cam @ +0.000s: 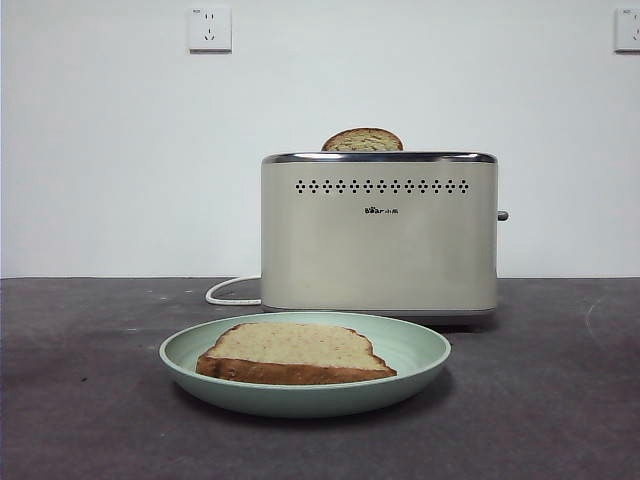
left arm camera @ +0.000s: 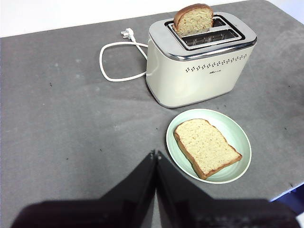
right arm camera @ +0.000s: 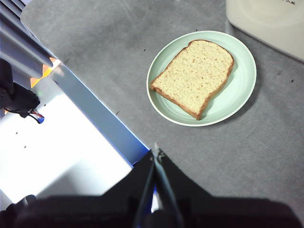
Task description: Take the bread from the toaster,put the bread on the plate,put the plate on the table
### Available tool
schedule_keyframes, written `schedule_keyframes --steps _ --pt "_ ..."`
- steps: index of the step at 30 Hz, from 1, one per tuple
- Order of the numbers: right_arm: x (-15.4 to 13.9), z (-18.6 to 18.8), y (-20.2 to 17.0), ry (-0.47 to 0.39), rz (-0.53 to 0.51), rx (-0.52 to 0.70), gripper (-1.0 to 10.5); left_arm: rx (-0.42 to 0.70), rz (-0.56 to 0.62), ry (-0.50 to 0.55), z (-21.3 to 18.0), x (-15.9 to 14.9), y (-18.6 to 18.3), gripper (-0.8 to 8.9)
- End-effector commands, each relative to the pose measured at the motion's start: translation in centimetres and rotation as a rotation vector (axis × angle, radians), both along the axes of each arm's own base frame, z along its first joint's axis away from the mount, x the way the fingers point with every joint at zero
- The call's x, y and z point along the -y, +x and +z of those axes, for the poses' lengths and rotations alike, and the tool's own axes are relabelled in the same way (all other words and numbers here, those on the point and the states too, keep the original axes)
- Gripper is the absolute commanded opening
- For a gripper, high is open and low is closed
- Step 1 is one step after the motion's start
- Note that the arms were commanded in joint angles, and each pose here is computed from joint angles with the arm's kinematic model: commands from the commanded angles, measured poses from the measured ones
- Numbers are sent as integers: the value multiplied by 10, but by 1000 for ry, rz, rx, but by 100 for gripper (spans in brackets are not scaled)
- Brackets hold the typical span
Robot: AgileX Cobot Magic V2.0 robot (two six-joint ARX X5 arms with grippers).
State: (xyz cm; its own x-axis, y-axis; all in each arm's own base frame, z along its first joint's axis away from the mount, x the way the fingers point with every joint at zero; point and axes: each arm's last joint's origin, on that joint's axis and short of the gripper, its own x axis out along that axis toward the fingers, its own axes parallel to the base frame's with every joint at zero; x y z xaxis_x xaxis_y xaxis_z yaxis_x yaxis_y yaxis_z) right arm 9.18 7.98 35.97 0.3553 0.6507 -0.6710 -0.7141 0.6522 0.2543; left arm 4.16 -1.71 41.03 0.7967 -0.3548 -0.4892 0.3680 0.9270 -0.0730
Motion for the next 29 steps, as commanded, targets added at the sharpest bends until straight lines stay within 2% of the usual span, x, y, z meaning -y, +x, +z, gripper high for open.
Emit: schedule_keyframes --steps 1,5,12,15,19,22,29 --pt "0 1 0 4 -1 6 2 29 -15 33 1 0 0 -3" --pt "0 1 0 4 -1 5 2 108 15 33 7 0 4 -3" --pt "0 1 0 4 -1 6 2 411 128 82 18 -3 18 -3" --pt "0 1 0 4 -1 6 2 553 156 76 -3 -6 28 -3" --pt "0 1 0 4 -1 6 2 681 244 77 -49 -11 39 -3" --pt "0 1 0 4 -1 6 2 684 286 89 -93 -15 45 -3" --pt "0 1 0 4 -1 6 2 561 328 115 -188 -19 51 -3"
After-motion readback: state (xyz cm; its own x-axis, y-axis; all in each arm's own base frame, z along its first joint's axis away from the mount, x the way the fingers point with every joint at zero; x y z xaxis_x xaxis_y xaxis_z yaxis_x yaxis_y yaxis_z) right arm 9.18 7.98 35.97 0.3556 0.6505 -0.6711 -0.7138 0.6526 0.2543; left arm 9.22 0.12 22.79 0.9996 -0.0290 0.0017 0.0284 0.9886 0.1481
